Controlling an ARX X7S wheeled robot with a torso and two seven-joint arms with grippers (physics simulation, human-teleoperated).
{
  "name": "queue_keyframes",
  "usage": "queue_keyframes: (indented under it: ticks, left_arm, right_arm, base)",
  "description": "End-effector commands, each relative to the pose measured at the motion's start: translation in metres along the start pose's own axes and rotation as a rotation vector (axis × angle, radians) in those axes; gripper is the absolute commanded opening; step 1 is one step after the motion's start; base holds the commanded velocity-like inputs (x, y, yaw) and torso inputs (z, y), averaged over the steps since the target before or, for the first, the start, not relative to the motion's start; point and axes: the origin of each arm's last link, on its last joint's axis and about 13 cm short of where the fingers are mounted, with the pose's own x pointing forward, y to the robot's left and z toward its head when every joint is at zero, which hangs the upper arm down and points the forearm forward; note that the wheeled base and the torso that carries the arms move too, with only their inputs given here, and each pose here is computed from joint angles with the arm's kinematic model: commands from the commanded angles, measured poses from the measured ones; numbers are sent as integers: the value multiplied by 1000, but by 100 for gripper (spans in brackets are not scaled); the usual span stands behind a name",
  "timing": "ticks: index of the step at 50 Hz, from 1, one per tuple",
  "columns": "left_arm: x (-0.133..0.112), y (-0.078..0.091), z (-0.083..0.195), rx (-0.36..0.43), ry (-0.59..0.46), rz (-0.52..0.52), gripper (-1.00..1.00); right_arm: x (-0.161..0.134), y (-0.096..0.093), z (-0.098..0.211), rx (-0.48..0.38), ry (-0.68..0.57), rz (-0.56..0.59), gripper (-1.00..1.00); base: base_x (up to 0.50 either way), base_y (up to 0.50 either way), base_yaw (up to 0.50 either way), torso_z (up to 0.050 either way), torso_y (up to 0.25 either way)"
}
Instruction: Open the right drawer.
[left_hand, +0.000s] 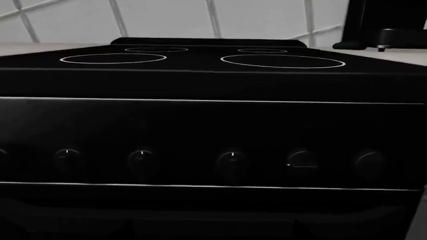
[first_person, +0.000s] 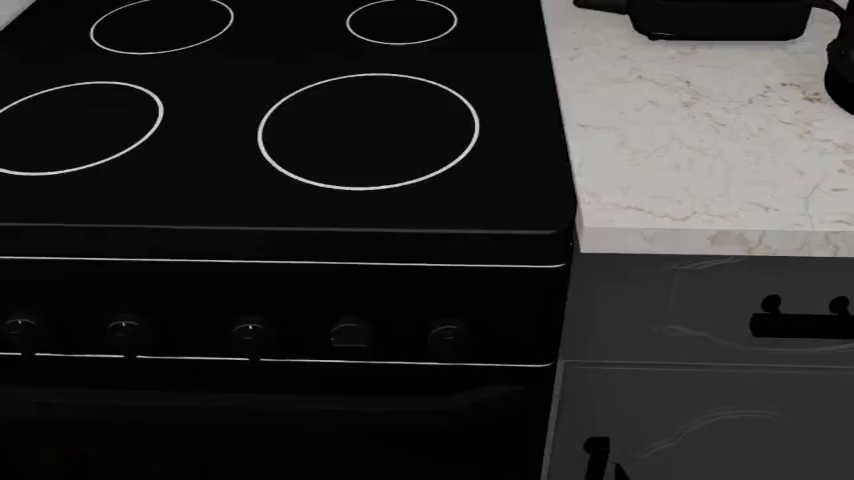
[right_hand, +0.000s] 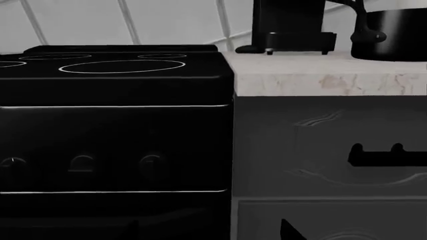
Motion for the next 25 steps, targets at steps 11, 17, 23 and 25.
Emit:
queue_keyframes:
  ticks: [11,17,23,25]
  left_arm:
    - [-1,-1,1,-13,-4,-14,100]
    - [-1,0,1,-14,-2,-14,100]
    - [0,0,-1,-14,-1,-17,100]
    - [0,0,-1,-14,0,-17,100]
  right_arm:
    - [-1,-1,-1,15,-14,-2,100]
    - [-1,0,0,16,-7,-3,100]
    - [-1,0,0,16,-8,-2,100]
    - [-1,0,-1,17,-8,-2,100]
  base:
    - [0,0,0,0,0]
    - [0,-146,0,0,0]
    - [0,-224,0,0,0]
    - [0,-223,0,0,0]
